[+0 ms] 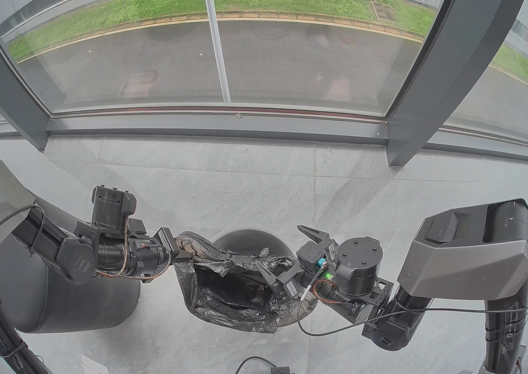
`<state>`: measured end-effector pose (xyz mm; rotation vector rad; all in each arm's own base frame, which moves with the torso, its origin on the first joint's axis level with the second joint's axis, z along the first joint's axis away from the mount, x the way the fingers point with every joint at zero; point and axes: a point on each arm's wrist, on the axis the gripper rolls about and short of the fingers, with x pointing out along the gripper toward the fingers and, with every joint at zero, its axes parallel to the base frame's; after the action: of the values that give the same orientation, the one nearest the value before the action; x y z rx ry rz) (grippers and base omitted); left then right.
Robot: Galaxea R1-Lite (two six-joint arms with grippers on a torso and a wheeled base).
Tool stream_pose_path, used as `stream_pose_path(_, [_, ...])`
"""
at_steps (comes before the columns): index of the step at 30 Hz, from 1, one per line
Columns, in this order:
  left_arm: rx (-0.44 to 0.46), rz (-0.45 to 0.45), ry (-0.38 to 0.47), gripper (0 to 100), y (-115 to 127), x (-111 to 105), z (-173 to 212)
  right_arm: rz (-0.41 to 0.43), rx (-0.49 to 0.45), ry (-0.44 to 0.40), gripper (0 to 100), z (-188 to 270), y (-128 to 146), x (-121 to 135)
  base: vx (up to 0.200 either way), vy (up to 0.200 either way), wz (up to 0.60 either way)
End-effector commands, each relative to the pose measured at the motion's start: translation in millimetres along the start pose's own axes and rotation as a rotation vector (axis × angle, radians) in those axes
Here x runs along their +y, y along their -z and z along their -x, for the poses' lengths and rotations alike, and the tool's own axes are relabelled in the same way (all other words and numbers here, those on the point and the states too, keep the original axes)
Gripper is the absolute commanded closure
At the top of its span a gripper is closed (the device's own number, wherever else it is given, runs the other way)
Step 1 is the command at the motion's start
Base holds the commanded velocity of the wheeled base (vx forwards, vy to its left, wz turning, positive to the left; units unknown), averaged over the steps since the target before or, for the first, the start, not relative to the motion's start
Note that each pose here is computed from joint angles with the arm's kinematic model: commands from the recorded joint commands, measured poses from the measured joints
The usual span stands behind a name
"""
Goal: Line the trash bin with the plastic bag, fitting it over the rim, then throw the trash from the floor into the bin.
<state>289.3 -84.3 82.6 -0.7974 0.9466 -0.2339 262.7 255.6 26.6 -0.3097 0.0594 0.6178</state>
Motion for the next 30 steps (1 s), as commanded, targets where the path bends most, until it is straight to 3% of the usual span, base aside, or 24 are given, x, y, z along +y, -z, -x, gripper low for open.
stream_pose_path(1, [-0.003,-0.004,0.008,100,1,-3,2,0.032,0.026,0.012,0,-13,16,10,0.000,0.000,0.00])
stream_pose_path(4, [-0.003,-0.006,0.010,100,1,-3,3,0.049,0.032,0.036,0,-20,23,13,0.000,0.000,0.00])
stream_pose_path(8, [-0.005,-0.007,0.012,100,1,-4,4,0.064,0.030,0.004,0,-18,22,27,0.000,0.000,0.00])
stream_pose_path(30, [-0.006,-0.007,0.013,100,1,-4,4,0.091,0.049,-0.046,0,-4,29,43,0.000,0.000,0.00])
